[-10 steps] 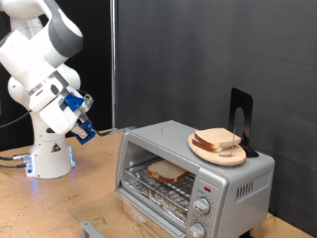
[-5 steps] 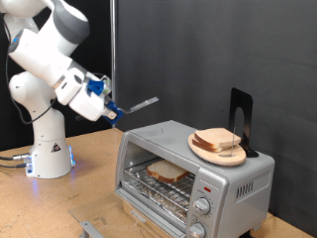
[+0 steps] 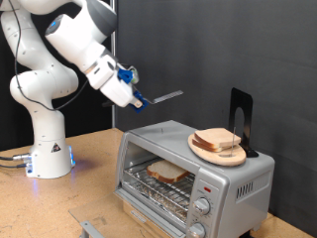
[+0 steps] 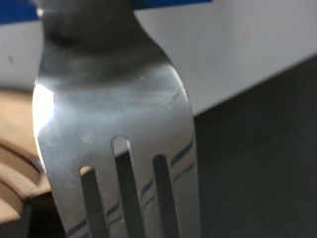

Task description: Make a piece of toast with the oven

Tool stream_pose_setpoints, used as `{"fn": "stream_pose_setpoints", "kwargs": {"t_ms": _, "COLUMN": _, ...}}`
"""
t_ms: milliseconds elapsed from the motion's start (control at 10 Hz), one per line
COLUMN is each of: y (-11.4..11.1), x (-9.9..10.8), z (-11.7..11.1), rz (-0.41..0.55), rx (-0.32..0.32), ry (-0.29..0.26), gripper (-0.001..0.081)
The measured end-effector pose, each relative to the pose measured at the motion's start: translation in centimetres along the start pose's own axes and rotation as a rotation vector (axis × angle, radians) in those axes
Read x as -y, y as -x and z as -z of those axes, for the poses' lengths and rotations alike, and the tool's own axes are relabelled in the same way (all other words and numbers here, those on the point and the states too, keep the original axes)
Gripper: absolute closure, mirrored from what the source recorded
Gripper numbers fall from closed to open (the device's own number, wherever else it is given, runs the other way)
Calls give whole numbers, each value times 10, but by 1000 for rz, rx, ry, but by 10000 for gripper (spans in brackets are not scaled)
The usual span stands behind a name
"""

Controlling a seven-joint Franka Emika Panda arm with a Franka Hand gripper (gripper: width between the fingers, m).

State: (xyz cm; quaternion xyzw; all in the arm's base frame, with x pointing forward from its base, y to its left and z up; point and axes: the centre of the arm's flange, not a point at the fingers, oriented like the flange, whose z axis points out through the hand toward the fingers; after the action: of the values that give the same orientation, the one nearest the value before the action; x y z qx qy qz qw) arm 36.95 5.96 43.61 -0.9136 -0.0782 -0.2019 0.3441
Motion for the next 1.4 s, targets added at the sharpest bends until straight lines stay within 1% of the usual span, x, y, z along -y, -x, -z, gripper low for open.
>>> {"fn": "stream_pose_setpoints", "kwargs": {"t_ms": 200, "y": -9, "x": 27, "z": -16, "rz": 14, "rx": 16, "ry": 17, "gripper": 324}}
{"fn": "stream_pose_setpoints", "kwargs": {"t_ms": 300, "y": -11, "x": 37, "z": -29, "rz": 16, "rx": 32, "ry": 34, "gripper": 324}}
{"fn": "stream_pose_setpoints", "kwargs": {"t_ms": 400, "y": -10, "x": 43, "z": -44, "rz": 11, "rx": 55, "ry": 60, "gripper": 324}}
{"fn": "stream_pose_setpoints", "kwargs": {"t_ms": 700, "y": -9, "x": 42, "z": -80, "rz": 6, "rx": 90, "ry": 116, "gripper": 324}}
{"fn": "stream_pose_setpoints", "kwargs": {"t_ms": 900, "y": -4, "x": 36, "z": -95, "rz": 6, "rx": 109, "ry": 127, "gripper": 324}}
{"fn": "stream_pose_setpoints", "kwargs": {"t_ms": 1100, "y": 3, "x": 30, "z": -103, "rz": 11, "rx": 117, "ry": 122, "gripper": 324}}
{"fn": "stream_pose_setpoints", "kwargs": {"t_ms": 1400, "y": 8, "x": 22, "z": -108, "rz": 9, "rx": 120, "ry": 124, "gripper": 316}}
